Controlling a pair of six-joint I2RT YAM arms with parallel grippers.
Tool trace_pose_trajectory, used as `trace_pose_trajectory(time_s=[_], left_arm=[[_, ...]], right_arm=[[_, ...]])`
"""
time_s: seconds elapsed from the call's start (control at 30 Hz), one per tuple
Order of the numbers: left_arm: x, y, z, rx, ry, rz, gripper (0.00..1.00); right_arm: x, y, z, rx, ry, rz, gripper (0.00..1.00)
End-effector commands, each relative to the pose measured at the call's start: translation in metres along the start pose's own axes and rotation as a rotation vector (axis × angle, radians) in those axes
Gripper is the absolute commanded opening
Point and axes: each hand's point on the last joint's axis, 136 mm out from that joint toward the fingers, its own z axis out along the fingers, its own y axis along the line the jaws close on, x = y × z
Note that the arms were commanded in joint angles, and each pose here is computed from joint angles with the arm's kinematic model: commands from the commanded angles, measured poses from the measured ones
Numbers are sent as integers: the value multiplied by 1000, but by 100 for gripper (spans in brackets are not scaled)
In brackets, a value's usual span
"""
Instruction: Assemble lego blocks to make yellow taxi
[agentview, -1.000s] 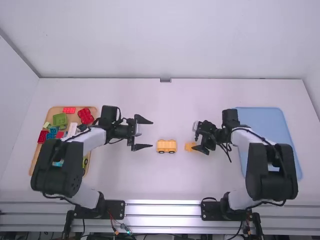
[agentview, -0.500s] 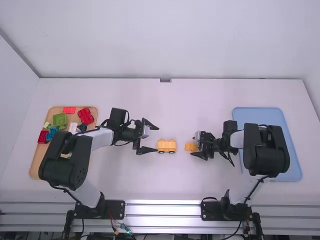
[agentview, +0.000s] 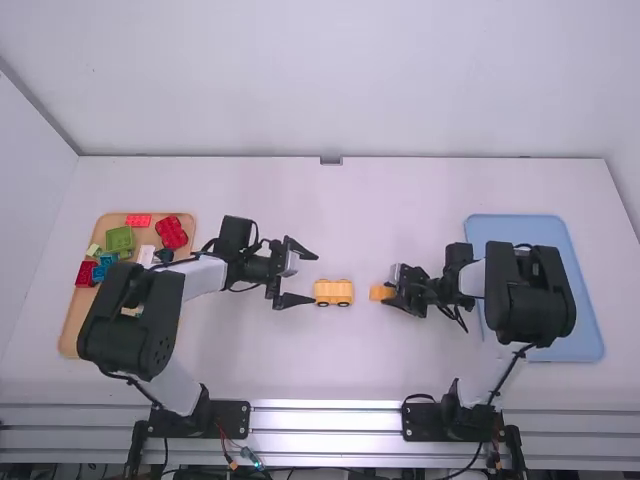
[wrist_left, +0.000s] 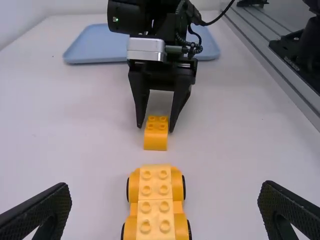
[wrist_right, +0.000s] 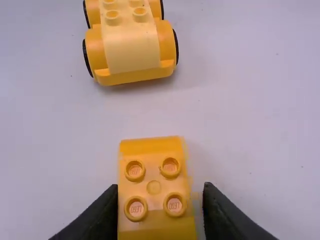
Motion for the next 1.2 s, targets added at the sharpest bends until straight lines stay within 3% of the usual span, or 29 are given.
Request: trace_pose_trajectory(time_s=[0.0,0.47,0.57,0.7,0.9,1.03,1.17], left_arm=[[-5,-7,1,30,-39,-10,99],[-10,-9,0,42,-63,-7,99],[-10,-9,0,42,-63,-8,99],[-10,-10,1,46,-63,-9,99],[-10,-10,1,46,-63,-7,99],[-10,-9,1,43,-62,-9,99],[-10,-10,2,47,-63,-8,99]], right_arm=[[3,4,1,-9,-6,28,38],[0,3,4,-10,-48,20,33],[5,4,9,-16,-69,28,46],[6,6,11,-26,-82,38,50],[6,5,11,-24,-82,32,33],[6,6,11,-26,-82,32,32],[6,6,11,-25,-82,31,43]])
